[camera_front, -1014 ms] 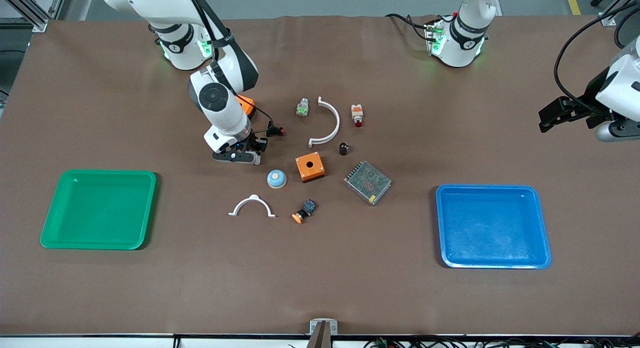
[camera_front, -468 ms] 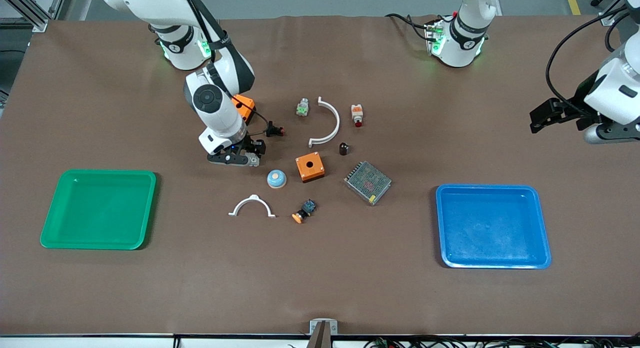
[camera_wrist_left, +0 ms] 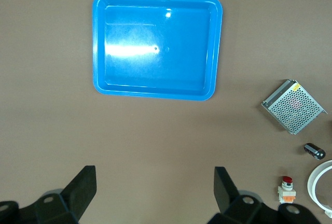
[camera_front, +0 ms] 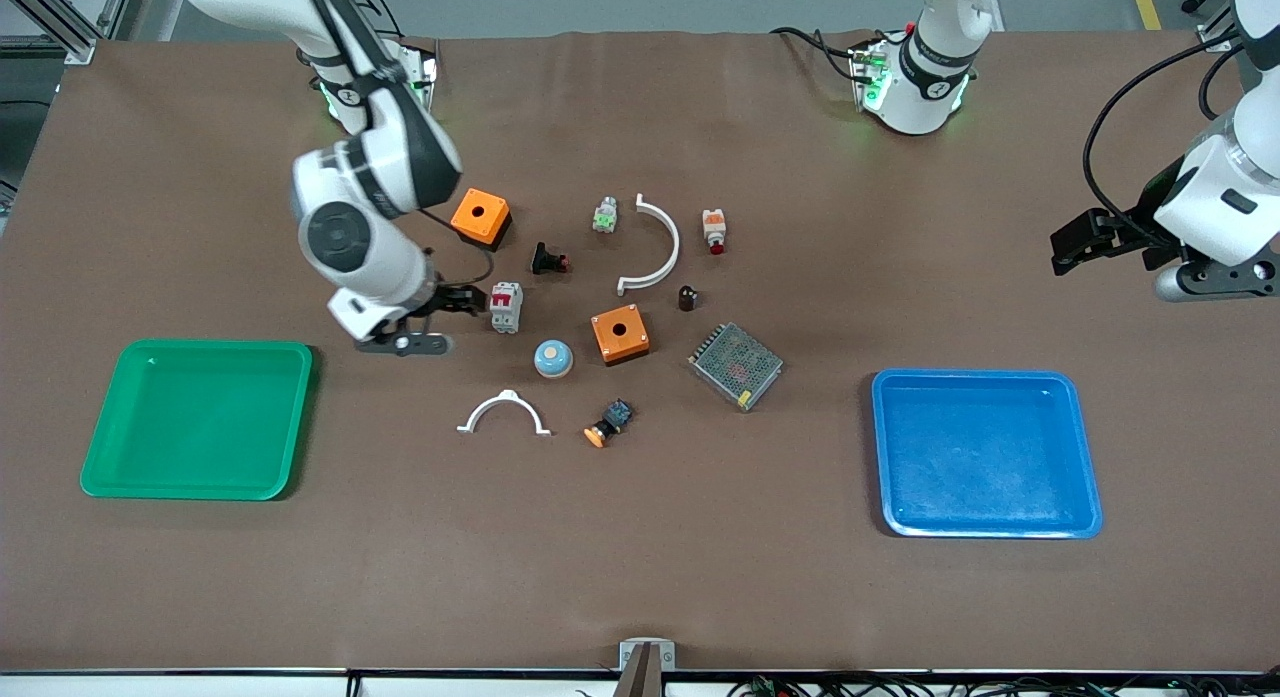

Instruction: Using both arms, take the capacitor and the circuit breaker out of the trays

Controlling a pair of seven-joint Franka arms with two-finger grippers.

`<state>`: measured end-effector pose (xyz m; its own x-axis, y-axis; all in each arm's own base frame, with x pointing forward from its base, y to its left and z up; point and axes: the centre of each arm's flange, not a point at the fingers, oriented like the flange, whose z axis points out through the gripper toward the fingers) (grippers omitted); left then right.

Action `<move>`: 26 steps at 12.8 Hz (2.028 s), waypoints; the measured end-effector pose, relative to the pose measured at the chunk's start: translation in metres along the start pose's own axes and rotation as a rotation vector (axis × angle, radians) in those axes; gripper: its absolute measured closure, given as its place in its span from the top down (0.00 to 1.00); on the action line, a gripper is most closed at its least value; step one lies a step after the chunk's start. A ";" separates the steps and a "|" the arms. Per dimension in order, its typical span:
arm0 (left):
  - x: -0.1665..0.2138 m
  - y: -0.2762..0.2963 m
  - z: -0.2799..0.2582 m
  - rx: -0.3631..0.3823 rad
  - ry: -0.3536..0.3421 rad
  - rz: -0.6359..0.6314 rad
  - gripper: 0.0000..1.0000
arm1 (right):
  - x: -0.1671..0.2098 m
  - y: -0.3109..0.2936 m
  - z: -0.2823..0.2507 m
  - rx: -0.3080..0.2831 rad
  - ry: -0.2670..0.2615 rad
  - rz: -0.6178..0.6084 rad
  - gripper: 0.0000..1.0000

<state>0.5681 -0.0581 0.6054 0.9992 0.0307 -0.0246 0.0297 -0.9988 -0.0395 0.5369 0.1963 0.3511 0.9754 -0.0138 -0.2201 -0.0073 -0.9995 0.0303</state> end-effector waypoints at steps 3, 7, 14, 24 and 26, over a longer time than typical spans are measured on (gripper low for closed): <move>0.000 -0.003 -0.001 0.000 0.002 -0.004 1.00 | 0.010 0.063 -0.094 -0.025 -0.034 -0.003 1.00; 0.001 -0.009 -0.004 -0.001 0.007 -0.016 1.00 | 0.018 0.184 -0.175 0.022 -0.002 0.068 1.00; 0.000 -0.014 -0.009 -0.001 0.012 -0.025 1.00 | 0.018 0.238 -0.210 0.041 0.063 0.067 1.00; -0.032 0.001 -0.040 0.006 0.034 0.004 1.00 | 0.009 0.236 -0.231 0.042 0.051 0.058 1.00; -0.035 0.003 -0.042 0.007 0.033 0.008 1.00 | 0.005 0.235 -0.234 0.042 0.046 0.055 1.00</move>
<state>0.5338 -0.0640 0.6483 0.9998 0.0208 0.0080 0.0212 -0.9987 -0.0463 0.5922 -0.0320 0.5854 0.9824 -0.0684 -0.1738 -0.0695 -0.9976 -0.0003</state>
